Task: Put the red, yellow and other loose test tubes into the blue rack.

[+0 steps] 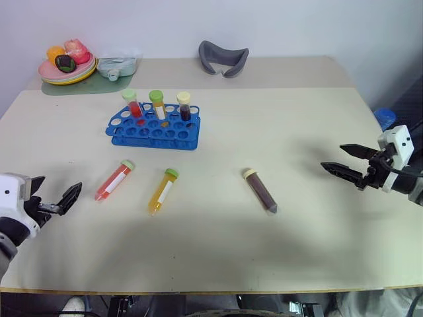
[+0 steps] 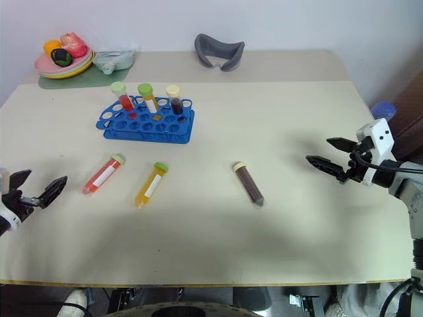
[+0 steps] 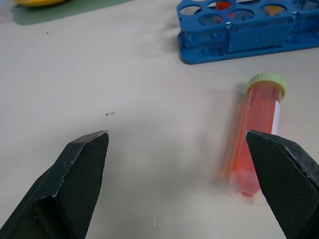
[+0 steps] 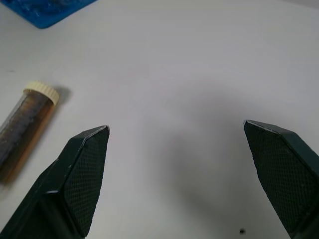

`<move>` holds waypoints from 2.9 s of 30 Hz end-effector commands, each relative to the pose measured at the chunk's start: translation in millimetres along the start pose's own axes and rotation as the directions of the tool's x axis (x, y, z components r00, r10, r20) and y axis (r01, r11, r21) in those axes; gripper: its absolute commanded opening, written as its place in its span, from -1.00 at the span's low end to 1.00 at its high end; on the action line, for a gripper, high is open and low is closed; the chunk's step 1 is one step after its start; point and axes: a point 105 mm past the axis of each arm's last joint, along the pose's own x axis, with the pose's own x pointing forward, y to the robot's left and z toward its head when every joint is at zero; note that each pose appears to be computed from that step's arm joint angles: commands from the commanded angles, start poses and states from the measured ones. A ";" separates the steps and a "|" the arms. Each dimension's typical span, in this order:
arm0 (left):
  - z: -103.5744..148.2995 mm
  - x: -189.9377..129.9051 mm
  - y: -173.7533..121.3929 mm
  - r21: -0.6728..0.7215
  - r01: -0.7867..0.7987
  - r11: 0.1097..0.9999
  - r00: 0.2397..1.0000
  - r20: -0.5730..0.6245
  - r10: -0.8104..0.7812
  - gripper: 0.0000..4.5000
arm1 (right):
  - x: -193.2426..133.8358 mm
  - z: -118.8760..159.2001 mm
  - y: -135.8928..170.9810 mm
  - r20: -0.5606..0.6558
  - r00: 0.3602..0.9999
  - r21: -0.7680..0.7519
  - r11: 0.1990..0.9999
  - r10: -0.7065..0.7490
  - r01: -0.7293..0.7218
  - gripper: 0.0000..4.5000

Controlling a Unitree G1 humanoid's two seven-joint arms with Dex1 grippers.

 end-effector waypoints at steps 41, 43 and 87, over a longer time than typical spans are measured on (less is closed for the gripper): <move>29.3 28.2 -202.7 0.266 0.843 0.467 0.480 0.021 -0.877 1.00 | 69.5 37.1 136.5 -0.363 0.931 0.088 0.996 0.048 -0.017 0.94; 23.7 26.2 -205.0 0.285 0.844 0.453 0.473 0.001 -0.881 1.00 | 74.1 36.9 135.1 -0.389 0.921 0.104 0.994 0.024 0.018 0.94; 37.8 20.8 -223.8 0.313 0.835 0.452 0.462 0.047 -0.886 1.00 | 103.4 -6.1 141.8 -0.722 0.688 0.067 0.981 -0.079 0.183 0.19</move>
